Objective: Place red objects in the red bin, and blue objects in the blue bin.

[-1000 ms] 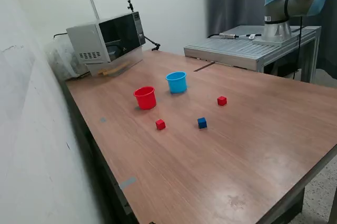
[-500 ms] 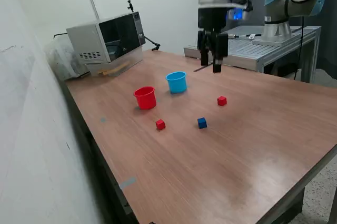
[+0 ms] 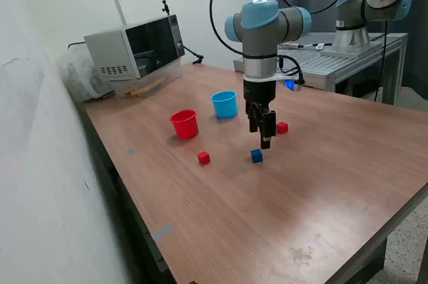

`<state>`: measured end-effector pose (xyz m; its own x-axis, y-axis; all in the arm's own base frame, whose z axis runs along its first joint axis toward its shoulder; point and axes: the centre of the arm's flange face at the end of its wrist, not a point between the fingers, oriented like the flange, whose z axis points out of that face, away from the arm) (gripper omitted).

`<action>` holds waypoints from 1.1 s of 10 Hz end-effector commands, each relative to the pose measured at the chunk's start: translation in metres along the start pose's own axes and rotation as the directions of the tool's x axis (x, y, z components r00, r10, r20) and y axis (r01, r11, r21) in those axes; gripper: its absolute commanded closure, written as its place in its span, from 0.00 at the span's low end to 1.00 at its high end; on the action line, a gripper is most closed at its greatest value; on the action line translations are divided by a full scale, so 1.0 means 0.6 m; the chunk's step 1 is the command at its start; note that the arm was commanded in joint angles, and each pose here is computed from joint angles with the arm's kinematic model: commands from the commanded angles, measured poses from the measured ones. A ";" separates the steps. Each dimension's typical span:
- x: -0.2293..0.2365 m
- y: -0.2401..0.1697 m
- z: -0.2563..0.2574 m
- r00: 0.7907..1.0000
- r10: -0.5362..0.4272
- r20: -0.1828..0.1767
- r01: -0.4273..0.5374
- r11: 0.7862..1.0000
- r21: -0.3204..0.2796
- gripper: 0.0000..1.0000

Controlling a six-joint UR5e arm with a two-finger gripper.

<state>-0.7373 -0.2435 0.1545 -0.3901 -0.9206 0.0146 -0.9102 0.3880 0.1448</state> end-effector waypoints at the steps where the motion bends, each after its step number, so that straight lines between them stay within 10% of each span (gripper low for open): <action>1: -0.016 0.011 0.021 1.000 0.007 0.010 -0.007 1.000 0.003 0.00; 10: -0.020 0.005 0.066 0.996 -0.089 0.015 0.089 0.996 0.017 0.00; 11: -0.019 0.003 0.068 0.995 -0.094 0.016 0.094 0.995 0.020 1.00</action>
<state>-0.7411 -0.2278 0.1154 -0.3195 -0.9475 -0.0126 -0.9404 0.3153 0.1275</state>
